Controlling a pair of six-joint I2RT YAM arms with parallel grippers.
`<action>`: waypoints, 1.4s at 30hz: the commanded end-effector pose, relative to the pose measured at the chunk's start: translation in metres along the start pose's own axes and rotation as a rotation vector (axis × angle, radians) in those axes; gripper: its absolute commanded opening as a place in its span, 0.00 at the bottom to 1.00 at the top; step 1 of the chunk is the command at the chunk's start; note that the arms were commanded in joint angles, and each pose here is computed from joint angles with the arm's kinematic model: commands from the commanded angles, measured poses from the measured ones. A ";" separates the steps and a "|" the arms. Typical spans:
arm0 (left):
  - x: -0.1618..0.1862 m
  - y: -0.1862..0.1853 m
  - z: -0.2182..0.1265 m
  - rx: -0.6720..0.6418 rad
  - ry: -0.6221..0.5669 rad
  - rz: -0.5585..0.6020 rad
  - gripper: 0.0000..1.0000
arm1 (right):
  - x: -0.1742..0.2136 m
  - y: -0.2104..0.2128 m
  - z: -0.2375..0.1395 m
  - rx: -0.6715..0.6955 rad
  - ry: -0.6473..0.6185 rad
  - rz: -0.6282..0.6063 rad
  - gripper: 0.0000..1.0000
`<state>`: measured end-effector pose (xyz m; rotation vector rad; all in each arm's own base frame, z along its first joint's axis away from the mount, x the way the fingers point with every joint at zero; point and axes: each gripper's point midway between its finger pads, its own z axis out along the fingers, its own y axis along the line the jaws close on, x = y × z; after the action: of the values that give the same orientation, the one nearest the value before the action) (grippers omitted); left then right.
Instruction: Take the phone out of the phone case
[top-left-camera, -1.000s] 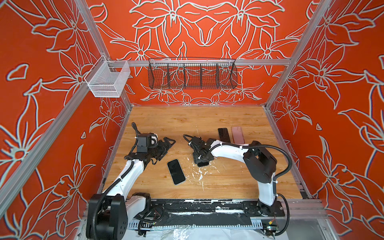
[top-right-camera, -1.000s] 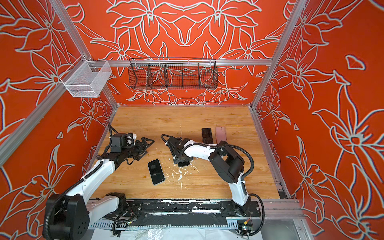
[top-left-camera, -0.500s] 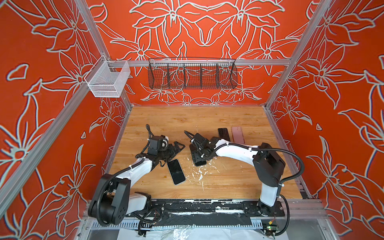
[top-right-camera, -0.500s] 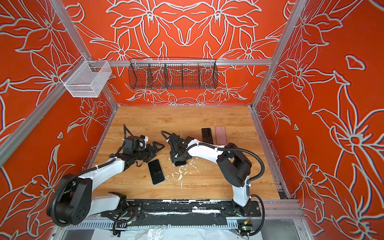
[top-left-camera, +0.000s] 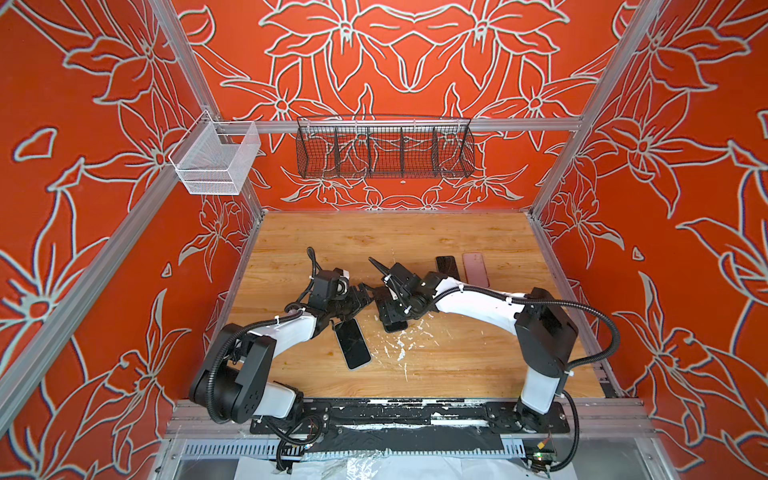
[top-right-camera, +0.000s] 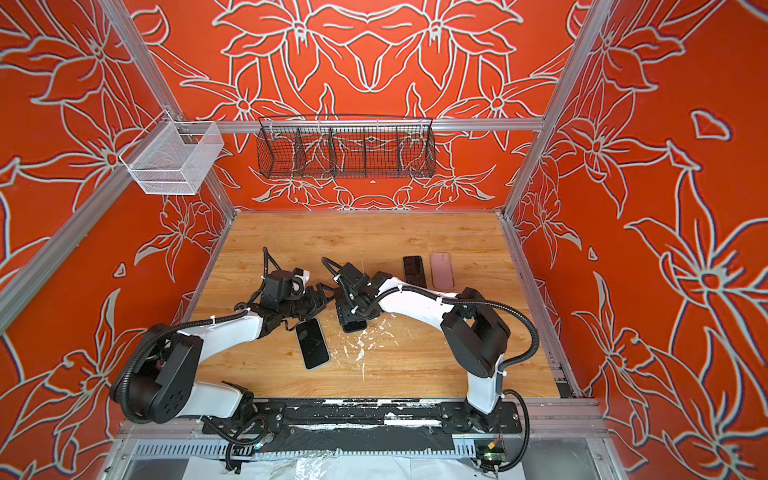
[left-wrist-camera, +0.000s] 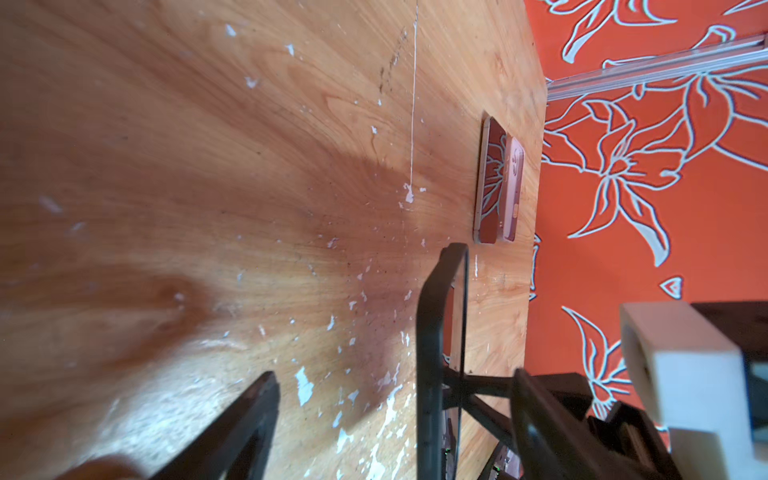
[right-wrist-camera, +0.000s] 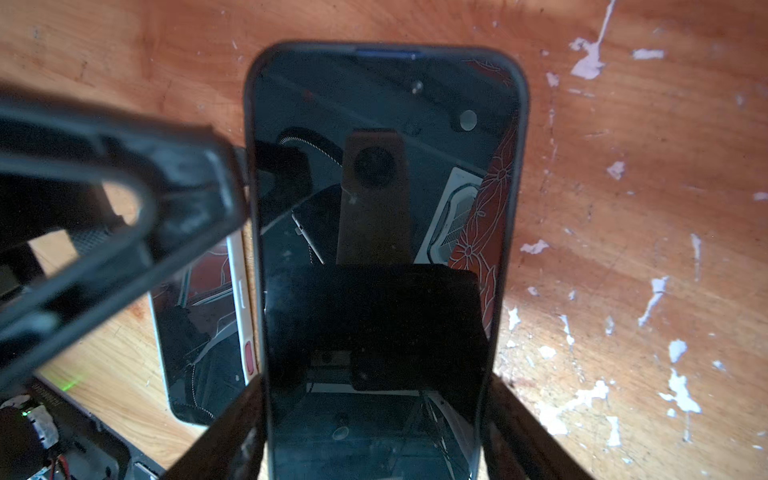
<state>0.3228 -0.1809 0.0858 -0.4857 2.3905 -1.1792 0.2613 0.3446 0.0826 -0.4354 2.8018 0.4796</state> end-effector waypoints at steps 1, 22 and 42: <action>-0.008 -0.017 0.006 0.041 -0.021 0.029 0.69 | -0.011 0.016 -0.017 -0.065 -0.047 -0.022 0.40; 0.007 -0.026 0.025 0.109 0.032 -0.021 0.22 | -0.018 0.020 -0.020 -0.077 -0.064 -0.034 0.37; 0.014 -0.047 0.023 0.229 0.015 -0.100 0.00 | -0.024 0.023 -0.036 -0.097 -0.107 -0.038 0.69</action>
<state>0.3311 -0.2187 0.0914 -0.5427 2.2756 -1.4023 0.2595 0.3405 0.0949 -0.4321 2.8072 0.5237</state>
